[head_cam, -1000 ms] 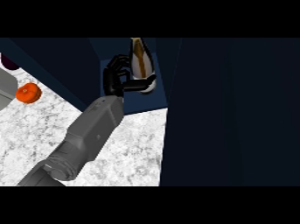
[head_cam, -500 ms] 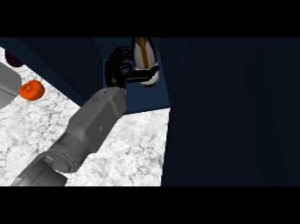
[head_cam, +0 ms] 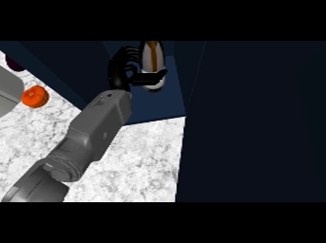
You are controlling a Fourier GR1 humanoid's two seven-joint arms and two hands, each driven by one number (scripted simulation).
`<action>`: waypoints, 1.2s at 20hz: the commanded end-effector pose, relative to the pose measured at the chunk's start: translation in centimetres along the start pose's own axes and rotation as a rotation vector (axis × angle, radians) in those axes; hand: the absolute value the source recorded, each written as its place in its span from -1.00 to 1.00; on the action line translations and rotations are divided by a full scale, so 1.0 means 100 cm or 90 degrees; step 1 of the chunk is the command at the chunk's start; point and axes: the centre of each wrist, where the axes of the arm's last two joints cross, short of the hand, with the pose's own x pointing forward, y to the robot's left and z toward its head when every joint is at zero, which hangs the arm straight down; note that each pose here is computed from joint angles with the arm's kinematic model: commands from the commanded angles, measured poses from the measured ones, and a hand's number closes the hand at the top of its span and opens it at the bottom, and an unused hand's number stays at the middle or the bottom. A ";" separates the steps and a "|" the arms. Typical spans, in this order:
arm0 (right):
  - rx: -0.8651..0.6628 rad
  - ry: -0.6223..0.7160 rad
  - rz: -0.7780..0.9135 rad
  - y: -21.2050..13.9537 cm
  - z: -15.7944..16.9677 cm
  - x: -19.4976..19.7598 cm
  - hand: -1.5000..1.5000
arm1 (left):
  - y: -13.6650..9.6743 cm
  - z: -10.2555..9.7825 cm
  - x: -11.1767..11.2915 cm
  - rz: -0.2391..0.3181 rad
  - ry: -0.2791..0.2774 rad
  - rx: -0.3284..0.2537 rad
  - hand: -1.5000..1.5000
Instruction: Pick up the wine, place it into the cabinet and close the cabinet
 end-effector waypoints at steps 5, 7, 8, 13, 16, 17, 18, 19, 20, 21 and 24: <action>0.014 -0.014 -0.001 0.000 0.003 0.004 -1.00 | 0.023 -0.015 0.004 -0.147 -0.062 0.054 1.00; 0.011 -0.014 -0.009 0.000 0.006 0.005 -1.00 | 0.022 -0.007 -0.008 -0.186 -0.066 0.064 1.00; 0.016 -0.019 -0.008 0.002 0.003 0.005 -1.00 | 0.030 -0.013 -0.005 -0.206 -0.068 0.074 1.00; 0.018 -0.010 -0.002 0.001 0.003 0.002 -1.00 | 0.055 -0.019 -0.014 -0.228 -0.044 0.108 1.00; 0.021 -0.022 -0.005 0.001 0.003 0.004 -1.00 | 0.053 -0.015 -0.017 -0.256 -0.049 0.104 1.00; 0.035 -0.018 -0.003 0.003 0.005 0.003 -1.00 | 0.050 -0.015 -0.016 -0.249 -0.039 0.090 1.00; 0.033 -0.021 0.004 0.004 0.002 0.003 -1.00 | 0.043 -0.012 -0.016 -0.246 -0.041 0.065 -1.00; 0.037 -0.019 0.000 0.005 0.004 0.004 -1.00 | 0.061 -0.016 -0.021 -0.237 -0.038 0.057 -1.00; 0.029 -0.018 0.001 0.003 0.002 0.002 -1.00 | 0.061 -0.021 -0.013 -0.231 -0.038 0.060 -1.00; 0.025 -0.015 -0.003 0.002 -0.001 0.003 -1.00 | 0.050 -0.020 -0.009 -0.240 -0.042 0.066 -1.00; 0.023 -0.025 -0.006 0.005 0.002 0.004 -1.00 | 0.060 -0.015 -0.022 -0.232 -0.016 0.064 -1.00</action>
